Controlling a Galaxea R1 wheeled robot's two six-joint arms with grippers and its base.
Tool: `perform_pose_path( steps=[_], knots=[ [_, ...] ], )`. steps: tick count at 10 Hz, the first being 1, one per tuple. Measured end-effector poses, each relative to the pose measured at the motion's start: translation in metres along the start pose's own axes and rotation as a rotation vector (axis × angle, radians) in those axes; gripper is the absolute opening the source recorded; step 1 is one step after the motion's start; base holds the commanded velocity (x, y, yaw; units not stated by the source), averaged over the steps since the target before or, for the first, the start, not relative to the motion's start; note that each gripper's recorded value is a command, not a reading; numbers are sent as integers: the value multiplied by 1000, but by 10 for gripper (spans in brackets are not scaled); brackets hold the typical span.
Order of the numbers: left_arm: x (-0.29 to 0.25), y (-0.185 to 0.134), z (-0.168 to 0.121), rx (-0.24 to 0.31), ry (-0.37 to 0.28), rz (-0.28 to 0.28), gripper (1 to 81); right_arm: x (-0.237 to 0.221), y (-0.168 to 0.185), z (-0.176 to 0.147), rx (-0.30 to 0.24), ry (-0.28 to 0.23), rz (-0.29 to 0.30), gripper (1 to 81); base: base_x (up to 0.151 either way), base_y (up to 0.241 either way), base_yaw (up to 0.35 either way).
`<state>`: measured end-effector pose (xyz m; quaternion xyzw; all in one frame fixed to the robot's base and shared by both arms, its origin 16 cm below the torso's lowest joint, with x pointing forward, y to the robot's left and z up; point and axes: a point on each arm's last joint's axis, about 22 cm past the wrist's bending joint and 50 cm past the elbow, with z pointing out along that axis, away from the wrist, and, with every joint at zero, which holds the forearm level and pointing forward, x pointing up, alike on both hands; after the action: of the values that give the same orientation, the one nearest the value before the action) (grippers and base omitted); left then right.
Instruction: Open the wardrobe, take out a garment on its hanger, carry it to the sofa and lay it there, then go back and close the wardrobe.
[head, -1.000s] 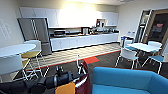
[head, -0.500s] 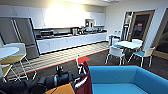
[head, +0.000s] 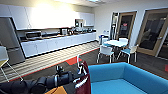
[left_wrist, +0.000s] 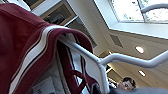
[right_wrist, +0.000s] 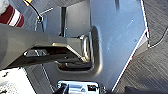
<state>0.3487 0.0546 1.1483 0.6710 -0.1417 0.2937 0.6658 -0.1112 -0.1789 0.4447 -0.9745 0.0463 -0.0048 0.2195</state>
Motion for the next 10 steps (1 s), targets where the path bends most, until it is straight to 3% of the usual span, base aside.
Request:
perform_pose_path(
  steps=[10],
  knots=[
    [0,1,-5,5,3,6,10,0,-2,3,-4,2,0,811,0,0,-300]
  ],
)
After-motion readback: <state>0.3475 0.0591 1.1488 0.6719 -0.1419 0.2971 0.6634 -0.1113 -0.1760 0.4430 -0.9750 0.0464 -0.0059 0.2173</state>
